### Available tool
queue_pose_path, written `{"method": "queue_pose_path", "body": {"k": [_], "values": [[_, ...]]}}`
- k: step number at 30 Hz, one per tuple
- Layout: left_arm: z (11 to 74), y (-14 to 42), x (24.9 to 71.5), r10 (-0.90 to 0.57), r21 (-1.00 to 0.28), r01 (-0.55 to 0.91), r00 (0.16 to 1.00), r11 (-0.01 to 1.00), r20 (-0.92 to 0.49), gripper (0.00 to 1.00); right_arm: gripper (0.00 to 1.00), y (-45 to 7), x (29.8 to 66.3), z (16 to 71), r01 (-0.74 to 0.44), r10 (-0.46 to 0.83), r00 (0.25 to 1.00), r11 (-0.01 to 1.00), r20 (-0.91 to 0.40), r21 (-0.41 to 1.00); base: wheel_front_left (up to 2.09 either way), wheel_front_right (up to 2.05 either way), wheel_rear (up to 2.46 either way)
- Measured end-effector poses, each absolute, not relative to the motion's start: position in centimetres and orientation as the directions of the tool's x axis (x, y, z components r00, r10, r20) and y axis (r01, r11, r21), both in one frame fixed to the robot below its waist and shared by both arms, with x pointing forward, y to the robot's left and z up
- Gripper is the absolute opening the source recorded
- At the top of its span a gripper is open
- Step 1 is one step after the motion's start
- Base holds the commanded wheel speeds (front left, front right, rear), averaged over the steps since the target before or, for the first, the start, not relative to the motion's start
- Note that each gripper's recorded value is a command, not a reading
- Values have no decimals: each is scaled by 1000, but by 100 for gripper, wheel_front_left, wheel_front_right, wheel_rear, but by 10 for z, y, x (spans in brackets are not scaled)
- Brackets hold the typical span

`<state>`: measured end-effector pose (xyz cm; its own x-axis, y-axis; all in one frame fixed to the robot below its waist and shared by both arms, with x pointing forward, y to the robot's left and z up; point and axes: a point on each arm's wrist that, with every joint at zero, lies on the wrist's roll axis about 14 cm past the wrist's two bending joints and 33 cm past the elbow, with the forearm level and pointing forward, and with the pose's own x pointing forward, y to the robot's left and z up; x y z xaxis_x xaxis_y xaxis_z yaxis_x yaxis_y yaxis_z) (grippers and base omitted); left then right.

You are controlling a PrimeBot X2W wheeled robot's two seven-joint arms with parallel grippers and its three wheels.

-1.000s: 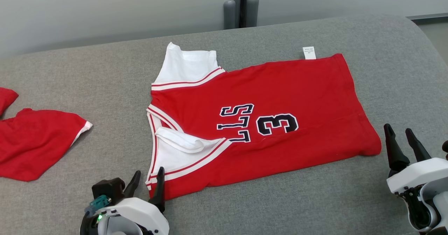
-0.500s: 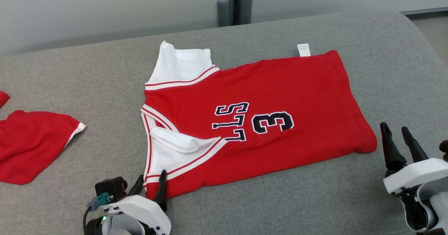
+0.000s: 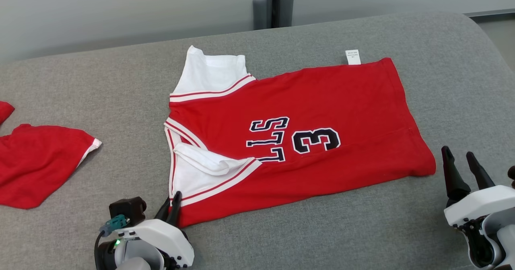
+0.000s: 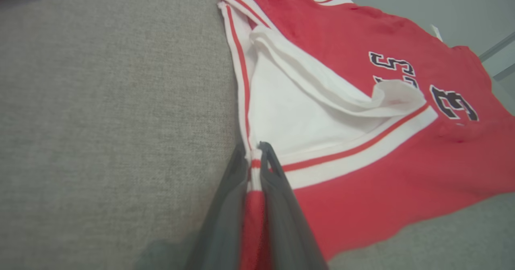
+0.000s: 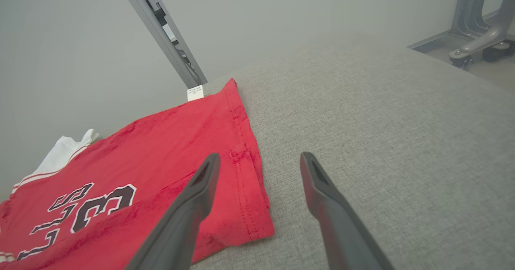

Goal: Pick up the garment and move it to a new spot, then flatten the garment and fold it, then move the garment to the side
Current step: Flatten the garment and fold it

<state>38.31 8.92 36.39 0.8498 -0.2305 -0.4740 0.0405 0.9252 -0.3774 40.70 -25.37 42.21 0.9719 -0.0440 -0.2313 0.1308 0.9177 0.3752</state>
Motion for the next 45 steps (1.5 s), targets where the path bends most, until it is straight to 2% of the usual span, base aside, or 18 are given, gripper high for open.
{"method": "queue_pose_path", "body": {"k": [14, 20, 21, 23, 35, 45], "values": [[380, 92, 398, -235, -340, 90, 880, 936, -414, 0, 100, -234, 415, 387, 211, -9, 926, 842, -378, 497, 0, 0, 0], [380, 91, 397, -244, -332, 102, 875, 938, -419, 0, 100, -230, 416, 375, 222, 6, 907, 842, -421, 491, 0, 0, 0], [380, 91, 396, -245, -331, 104, 874, 938, -419, 0, 43, -230, 416, 374, 224, 7, 906, 841, -424, 493, 0, 0, 0], [381, 90, 396, -249, -328, 111, 874, 938, -417, 0, 0, -228, 417, 374, 221, 13, 904, 841, -426, 494, 0, 0, 0], [390, 90, 396, -269, -306, 146, 871, 941, -411, 0, 0, -229, 413, 382, 189, 28, 915, 852, -402, 488, 0, 0, 0], [392, 92, 366, -307, -283, 194, 841, 939, -445, 0, 0, -235, 378, 382, 184, 41, 907, 857, -420, 482, 0, 0, 0]]}}
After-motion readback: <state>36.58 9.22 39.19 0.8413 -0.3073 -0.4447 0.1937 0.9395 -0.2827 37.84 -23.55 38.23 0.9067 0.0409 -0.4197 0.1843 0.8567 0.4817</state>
